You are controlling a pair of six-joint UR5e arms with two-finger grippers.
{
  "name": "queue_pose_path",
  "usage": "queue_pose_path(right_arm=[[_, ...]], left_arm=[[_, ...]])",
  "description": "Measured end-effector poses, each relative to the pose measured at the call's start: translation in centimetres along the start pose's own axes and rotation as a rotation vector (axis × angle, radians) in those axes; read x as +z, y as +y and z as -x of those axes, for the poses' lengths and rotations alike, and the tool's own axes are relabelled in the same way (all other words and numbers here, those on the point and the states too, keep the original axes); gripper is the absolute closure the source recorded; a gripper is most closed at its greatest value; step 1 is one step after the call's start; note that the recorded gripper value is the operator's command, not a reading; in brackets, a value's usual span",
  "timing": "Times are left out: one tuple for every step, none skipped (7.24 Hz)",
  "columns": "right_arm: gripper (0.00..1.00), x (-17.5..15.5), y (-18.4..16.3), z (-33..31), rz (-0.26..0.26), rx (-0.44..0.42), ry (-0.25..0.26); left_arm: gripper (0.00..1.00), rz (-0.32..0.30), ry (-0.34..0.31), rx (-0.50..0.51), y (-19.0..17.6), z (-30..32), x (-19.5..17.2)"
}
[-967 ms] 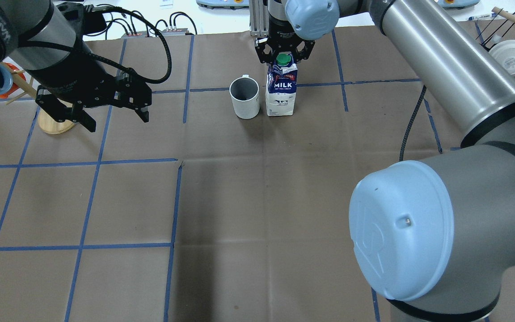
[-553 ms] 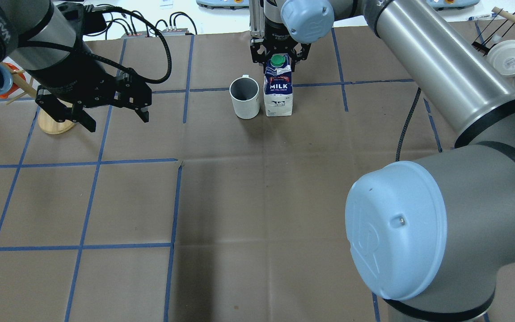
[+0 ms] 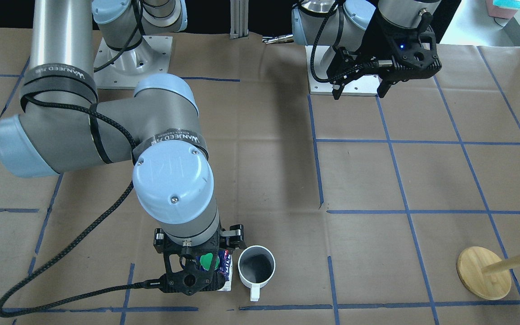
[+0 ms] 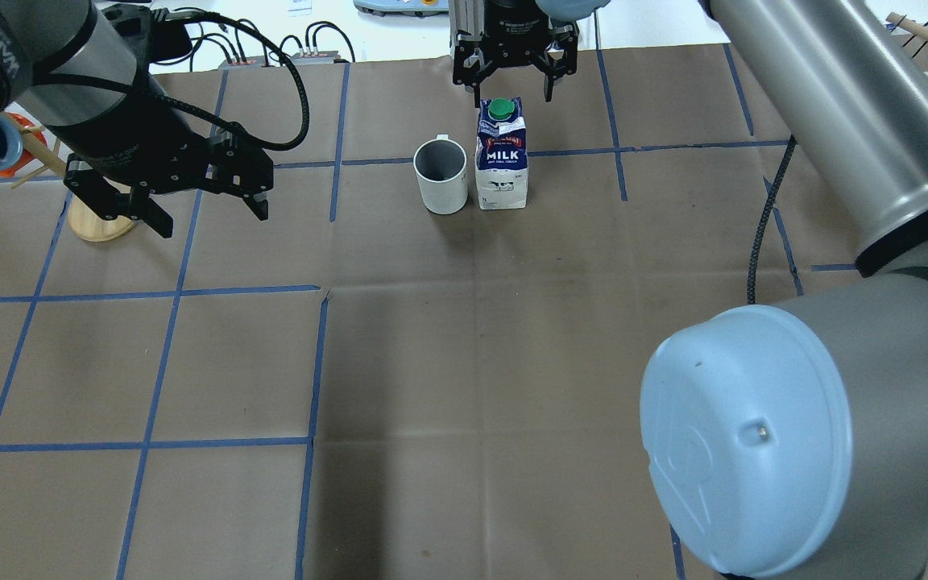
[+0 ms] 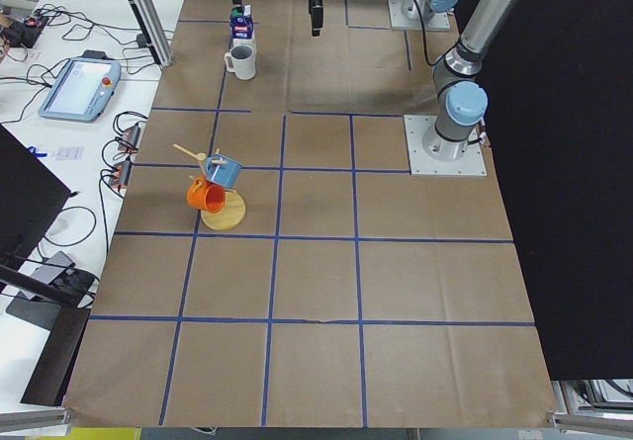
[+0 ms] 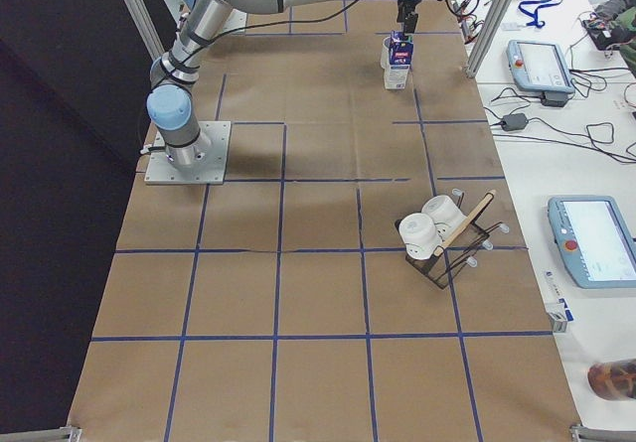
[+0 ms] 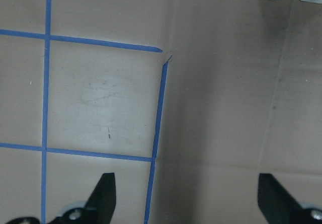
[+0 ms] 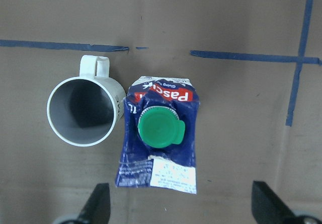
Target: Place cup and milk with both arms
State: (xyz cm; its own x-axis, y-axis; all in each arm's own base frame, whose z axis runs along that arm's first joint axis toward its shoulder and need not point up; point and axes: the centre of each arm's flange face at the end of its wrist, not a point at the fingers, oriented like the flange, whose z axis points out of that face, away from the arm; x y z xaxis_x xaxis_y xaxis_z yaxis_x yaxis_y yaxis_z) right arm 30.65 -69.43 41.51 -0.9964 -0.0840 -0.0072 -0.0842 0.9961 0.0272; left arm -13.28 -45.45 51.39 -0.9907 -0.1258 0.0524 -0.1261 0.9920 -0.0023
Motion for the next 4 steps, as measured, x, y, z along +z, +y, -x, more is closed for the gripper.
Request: queue_pose_path(right_arm=[[0.04,-2.4,1.5,-1.7,0.03,-0.02,0.008],[0.04,-4.5,3.4,-4.1,0.074,-0.026,0.013],[0.07,-6.5,5.5,-6.8,0.103,-0.024,0.012],[0.06,-7.6,7.9,-9.1,0.122,-0.012,0.009]], left_arm=[[0.0,0.0,0.0,0.0,0.0,0.0,0.0],[0.0,0.0,0.0,0.0,0.0,0.0,0.0],[0.0,0.001,0.001,0.0,0.0,0.0,0.0],[0.0,0.0,0.001,0.0,0.0,0.0,0.0]])
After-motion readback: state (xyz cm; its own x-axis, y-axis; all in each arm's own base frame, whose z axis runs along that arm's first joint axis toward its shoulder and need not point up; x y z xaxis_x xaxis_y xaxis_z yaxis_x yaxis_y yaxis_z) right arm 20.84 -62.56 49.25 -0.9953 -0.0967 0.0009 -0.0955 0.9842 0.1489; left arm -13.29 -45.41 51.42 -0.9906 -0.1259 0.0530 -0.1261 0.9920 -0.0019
